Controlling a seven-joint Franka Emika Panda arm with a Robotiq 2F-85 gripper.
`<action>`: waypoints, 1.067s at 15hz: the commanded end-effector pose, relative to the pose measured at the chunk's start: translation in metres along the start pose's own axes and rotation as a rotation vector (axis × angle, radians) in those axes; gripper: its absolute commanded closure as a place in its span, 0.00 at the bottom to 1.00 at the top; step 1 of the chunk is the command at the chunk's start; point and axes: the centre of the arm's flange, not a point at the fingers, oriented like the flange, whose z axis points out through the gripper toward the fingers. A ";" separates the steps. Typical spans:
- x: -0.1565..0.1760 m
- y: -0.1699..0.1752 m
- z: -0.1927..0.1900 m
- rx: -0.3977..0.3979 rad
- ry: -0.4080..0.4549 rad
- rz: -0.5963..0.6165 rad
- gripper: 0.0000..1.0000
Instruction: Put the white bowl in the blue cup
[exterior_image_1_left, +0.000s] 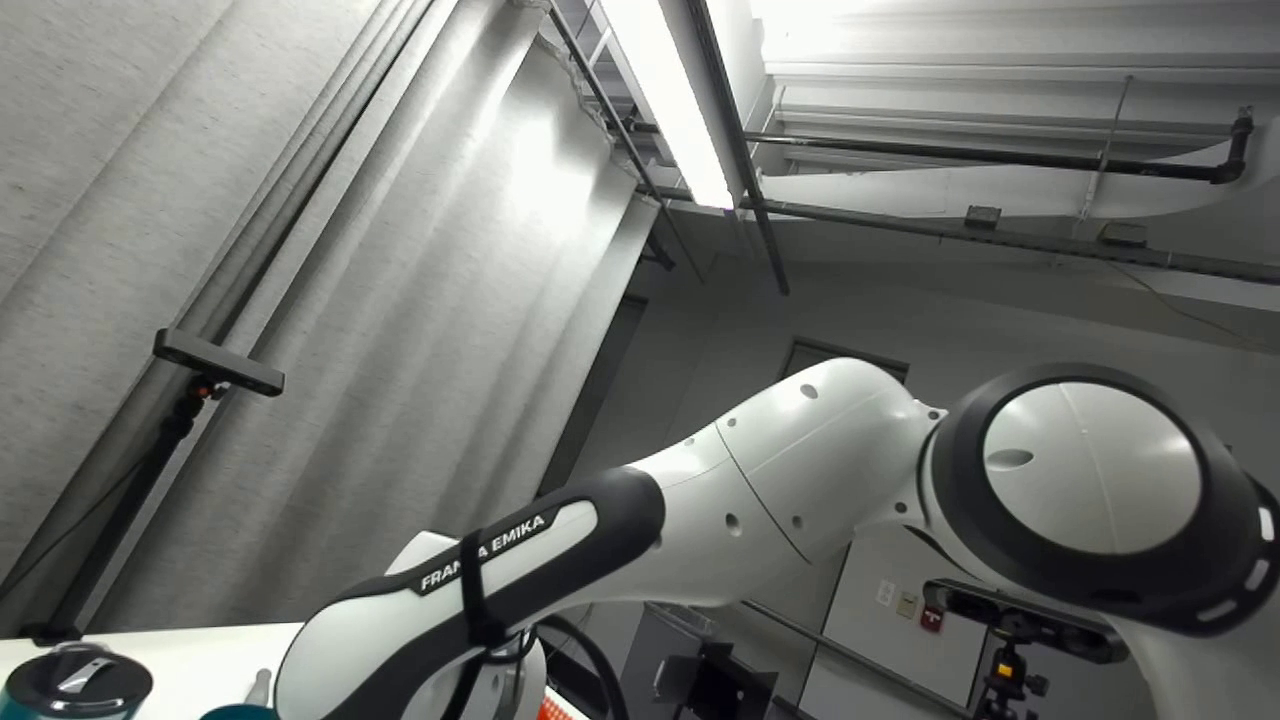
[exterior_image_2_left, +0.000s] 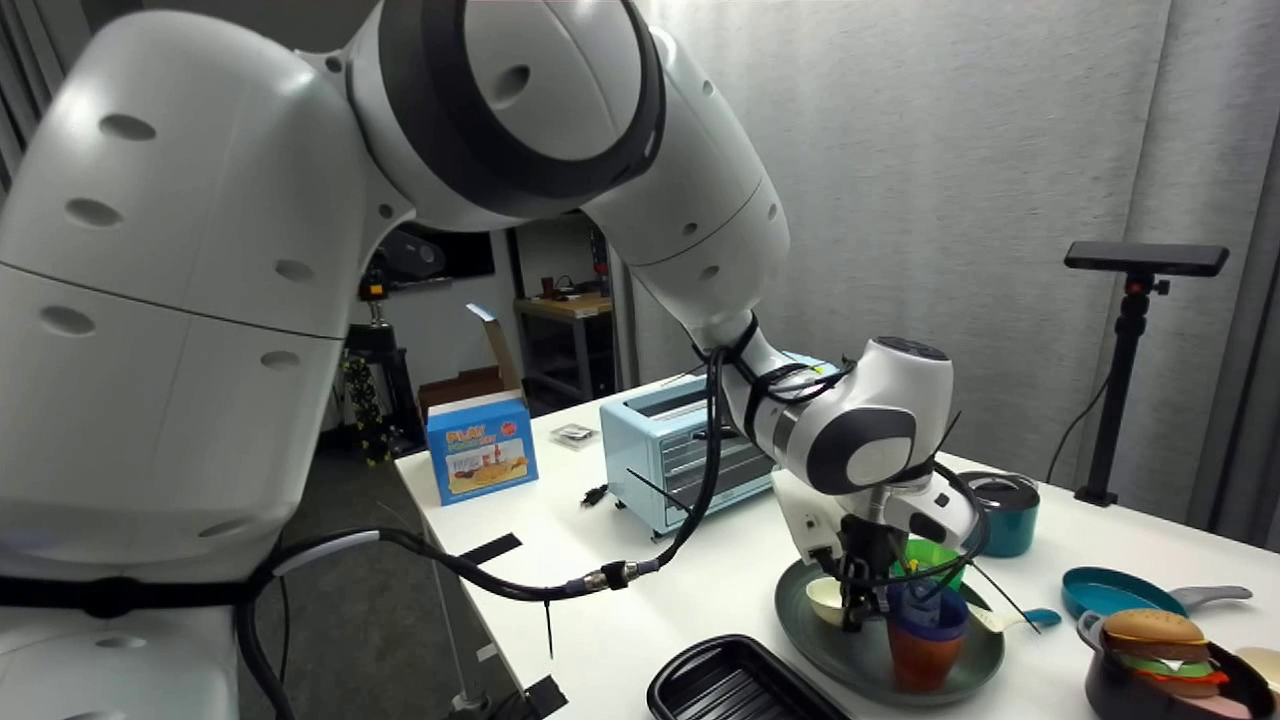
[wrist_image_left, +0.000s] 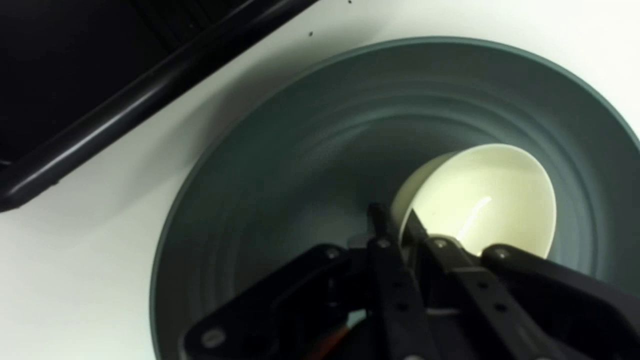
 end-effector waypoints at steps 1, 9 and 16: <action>-0.010 -0.006 -0.021 -0.027 0.057 -0.044 1.00; -0.056 -0.032 -0.072 -0.145 0.278 -0.319 0.99; -0.058 -0.054 -0.116 -0.195 0.494 -0.393 0.99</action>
